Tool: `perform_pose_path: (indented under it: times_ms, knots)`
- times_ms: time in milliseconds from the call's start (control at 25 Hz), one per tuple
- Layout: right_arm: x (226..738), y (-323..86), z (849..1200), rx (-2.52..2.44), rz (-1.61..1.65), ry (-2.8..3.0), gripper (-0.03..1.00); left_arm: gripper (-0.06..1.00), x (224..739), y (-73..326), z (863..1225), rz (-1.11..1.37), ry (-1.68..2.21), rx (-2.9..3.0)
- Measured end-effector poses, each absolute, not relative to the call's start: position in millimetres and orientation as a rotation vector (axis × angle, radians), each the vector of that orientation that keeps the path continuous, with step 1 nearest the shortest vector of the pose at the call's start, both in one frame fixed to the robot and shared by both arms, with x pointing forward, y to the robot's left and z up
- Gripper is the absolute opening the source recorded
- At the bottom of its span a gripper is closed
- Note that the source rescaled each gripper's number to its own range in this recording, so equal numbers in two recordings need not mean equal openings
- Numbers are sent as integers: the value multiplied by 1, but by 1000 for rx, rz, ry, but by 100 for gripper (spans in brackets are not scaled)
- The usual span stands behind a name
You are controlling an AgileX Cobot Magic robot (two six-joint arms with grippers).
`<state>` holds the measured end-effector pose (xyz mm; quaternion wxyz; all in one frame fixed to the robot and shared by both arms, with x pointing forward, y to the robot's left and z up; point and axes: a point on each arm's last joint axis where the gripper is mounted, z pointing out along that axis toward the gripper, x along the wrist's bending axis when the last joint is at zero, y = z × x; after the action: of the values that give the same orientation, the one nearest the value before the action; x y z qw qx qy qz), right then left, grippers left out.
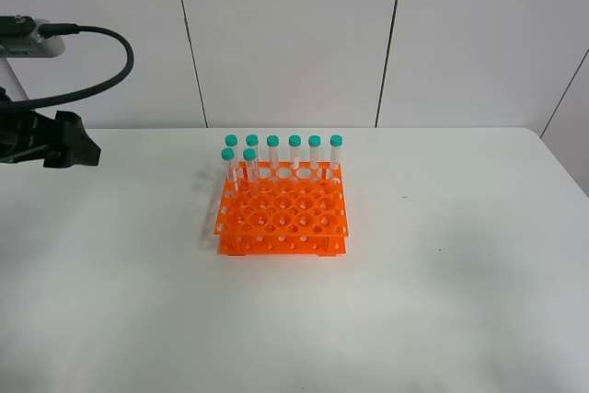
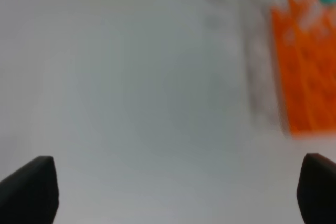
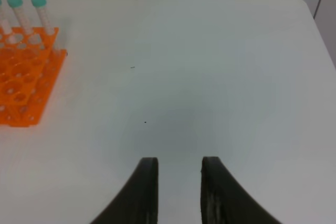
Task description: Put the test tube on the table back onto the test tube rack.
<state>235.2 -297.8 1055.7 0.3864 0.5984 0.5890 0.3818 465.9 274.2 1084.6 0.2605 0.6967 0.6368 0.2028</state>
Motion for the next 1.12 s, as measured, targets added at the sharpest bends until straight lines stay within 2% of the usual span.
perform_pose_path:
  times_ms: [280, 480, 720, 1120]
  knots:
    - [235, -298, 1056, 1523, 972, 1499, 30, 100, 416, 278, 1102, 487, 1727, 1972]
    - [235, -298, 1056, 1523, 972, 1499, 30, 100, 385, 281, 1096, 329, 1824, 2102]
    - [235, -298, 1056, 1523, 972, 1499, 30, 100, 361, 285, 1101, 413, 1784, 2067]
    - [235, -298, 1056, 1523, 972, 1499, 30, 100, 305, 293, 1042, 402, 1816, 2111]
